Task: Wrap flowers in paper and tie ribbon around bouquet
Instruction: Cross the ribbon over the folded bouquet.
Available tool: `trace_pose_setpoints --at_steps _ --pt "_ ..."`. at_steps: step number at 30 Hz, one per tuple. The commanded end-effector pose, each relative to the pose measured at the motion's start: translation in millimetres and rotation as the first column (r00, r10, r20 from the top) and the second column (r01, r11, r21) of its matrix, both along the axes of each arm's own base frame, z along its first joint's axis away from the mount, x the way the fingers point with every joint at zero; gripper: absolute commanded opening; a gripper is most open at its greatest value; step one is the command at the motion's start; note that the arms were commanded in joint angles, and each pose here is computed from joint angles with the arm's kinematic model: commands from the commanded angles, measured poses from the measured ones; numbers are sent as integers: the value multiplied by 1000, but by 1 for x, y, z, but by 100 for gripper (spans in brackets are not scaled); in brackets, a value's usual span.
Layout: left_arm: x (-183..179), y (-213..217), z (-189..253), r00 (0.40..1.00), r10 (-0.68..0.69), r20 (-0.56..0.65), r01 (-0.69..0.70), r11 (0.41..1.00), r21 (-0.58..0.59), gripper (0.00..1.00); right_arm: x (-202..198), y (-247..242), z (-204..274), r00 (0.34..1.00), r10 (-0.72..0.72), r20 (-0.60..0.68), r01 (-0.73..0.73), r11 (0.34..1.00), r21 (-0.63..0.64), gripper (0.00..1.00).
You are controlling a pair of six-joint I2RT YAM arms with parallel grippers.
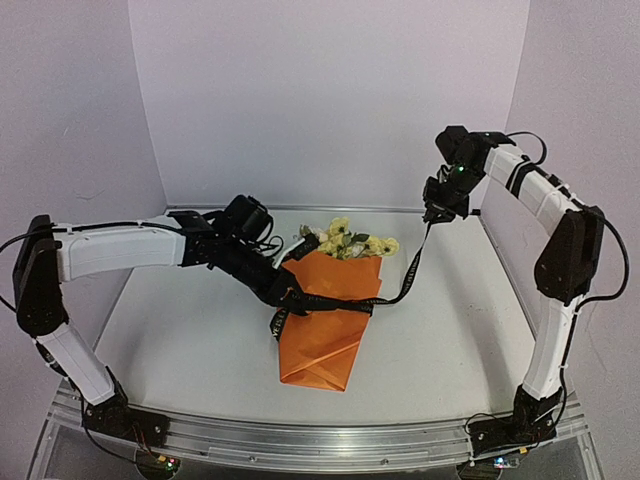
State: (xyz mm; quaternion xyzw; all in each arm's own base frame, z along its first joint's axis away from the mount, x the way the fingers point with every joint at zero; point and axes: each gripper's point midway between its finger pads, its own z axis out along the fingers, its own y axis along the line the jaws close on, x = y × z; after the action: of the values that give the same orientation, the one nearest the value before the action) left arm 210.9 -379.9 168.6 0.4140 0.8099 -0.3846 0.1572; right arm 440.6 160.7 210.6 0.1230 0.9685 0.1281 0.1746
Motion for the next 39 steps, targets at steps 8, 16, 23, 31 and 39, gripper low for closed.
trace_pose_setpoints --at_steps 8,16,23,31,39 --pt "-20 -23 -5 972 -187 142 180 982 61 0 -57 -38 2 999 8 -37 -12 995 -103 82" --pt "-31 -25 34 891 -286 353 331 941 -72 0 -101 91 10 831 405 380 -505 837 211 80" --pt "-36 -21 69 836 -298 461 397 908 -133 0 -150 170 17 555 570 606 -777 615 134 75" --pt "-24 -14 72 829 -288 479 387 914 -120 0 -207 215 20 259 689 677 -914 402 -60 80" --pt "-23 -11 76 816 -304 491 407 906 -115 0 -227 226 10 68 756 651 -924 295 -246 84"
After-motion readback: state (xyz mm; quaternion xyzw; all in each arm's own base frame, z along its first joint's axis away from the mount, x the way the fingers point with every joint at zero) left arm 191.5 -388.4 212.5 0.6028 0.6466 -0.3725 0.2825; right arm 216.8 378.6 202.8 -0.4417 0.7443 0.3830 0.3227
